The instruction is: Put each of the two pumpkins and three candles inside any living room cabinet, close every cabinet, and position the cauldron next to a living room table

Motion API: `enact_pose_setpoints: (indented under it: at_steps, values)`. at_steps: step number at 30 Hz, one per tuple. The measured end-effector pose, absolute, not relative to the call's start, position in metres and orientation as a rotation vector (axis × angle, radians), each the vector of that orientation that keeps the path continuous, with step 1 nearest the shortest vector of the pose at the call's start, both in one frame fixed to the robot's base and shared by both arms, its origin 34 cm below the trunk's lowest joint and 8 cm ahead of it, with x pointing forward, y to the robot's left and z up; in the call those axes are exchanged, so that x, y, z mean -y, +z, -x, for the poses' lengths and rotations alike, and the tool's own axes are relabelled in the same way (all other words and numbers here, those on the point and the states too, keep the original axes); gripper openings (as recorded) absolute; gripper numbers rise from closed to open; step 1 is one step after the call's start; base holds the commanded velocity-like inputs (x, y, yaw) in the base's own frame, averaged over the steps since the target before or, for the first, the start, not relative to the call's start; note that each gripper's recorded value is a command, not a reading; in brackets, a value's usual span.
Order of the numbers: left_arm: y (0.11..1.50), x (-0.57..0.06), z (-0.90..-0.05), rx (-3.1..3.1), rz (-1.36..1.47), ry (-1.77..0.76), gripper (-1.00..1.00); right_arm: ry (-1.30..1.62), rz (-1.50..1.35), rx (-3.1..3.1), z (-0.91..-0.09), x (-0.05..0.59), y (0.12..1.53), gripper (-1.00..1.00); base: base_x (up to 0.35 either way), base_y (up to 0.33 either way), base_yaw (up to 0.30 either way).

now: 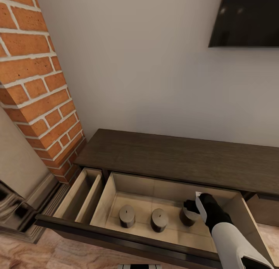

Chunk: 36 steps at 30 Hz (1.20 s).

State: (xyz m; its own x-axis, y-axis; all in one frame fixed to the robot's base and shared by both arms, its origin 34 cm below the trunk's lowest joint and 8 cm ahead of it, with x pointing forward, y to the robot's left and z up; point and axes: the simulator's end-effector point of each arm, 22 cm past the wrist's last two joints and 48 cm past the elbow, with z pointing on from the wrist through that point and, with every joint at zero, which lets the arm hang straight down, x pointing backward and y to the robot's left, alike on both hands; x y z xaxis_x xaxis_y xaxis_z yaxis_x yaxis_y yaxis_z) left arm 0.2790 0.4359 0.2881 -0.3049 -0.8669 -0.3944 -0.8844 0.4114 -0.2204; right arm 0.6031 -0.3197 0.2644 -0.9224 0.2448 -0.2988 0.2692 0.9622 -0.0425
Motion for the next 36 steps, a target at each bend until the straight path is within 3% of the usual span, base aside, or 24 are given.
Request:
enact_pose_setpoints:
  at_steps: [36]
  values:
    - [0.283,-0.425,-0.279,-2.254,1.464,0.045,1.0,-0.191,-0.384,-2.783,-0.564,0.34,0.264,1.0,0.0,0.0,0.0]
